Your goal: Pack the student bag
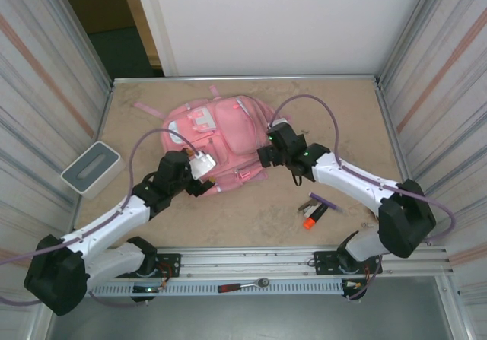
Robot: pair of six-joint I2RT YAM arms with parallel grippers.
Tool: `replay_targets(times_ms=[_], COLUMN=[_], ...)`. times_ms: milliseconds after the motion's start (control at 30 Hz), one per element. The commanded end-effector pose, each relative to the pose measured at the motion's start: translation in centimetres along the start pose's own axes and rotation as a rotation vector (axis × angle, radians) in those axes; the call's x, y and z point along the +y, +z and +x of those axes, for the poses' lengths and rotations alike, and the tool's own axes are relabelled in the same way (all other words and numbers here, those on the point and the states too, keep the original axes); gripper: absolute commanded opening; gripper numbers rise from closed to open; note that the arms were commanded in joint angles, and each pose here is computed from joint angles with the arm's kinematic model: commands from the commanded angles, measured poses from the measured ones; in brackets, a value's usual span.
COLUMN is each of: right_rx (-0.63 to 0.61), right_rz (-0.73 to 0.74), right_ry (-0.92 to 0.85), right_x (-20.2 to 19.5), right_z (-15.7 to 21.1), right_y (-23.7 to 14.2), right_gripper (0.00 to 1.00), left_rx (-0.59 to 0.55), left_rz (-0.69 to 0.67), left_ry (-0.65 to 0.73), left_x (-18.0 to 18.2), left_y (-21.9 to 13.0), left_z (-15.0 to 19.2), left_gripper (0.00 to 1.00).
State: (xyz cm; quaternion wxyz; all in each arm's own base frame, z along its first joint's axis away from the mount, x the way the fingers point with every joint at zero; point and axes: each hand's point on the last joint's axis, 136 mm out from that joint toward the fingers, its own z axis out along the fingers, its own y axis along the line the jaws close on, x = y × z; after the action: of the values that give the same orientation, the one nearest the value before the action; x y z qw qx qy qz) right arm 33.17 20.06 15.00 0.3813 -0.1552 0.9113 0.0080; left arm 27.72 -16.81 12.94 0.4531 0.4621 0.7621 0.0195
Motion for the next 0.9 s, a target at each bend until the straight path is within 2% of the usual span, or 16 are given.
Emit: replay_targets(times_ms=[0, 100, 233, 367, 533, 867], right_rx=[-0.009, -0.038, -0.045, -0.032, -0.041, -0.178], right_rz=[-0.12, -0.203, -0.238, -0.246, -0.249, -0.317], right_ry=[0.024, 0.002, -0.005, -0.002, -0.055, -0.217], right_x=[1.2, 2.7, 3.3, 3.6, 4.6, 7.0], right_z=[0.5, 1.3, 2.2, 2.4, 2.6, 1.6], right_y=[-0.8, -1.2, -1.2, -0.7, -0.5, -3.2], right_gripper=[0.99, 0.99, 0.97, 0.96, 0.95, 0.91], left_rx=[-0.08, -0.057, 0.009, 0.032, 0.011, -0.048], left_rz=[0.098, 0.084, 0.009, -0.011, 0.013, 0.116], left_ry=[0.183, 0.235, 0.27, 0.281, 0.268, 0.16], left_x=[-2.5, -2.5, -1.2, -1.1, -1.4, -2.3], left_y=[0.4, 1.2, 2.7, 3.7, 3.7, 2.7], left_z=[-0.8, -0.7, 0.2, 1.0, 0.4, -0.3], left_gripper=[0.93, 0.9, 0.79, 0.64, 0.34, 0.04])
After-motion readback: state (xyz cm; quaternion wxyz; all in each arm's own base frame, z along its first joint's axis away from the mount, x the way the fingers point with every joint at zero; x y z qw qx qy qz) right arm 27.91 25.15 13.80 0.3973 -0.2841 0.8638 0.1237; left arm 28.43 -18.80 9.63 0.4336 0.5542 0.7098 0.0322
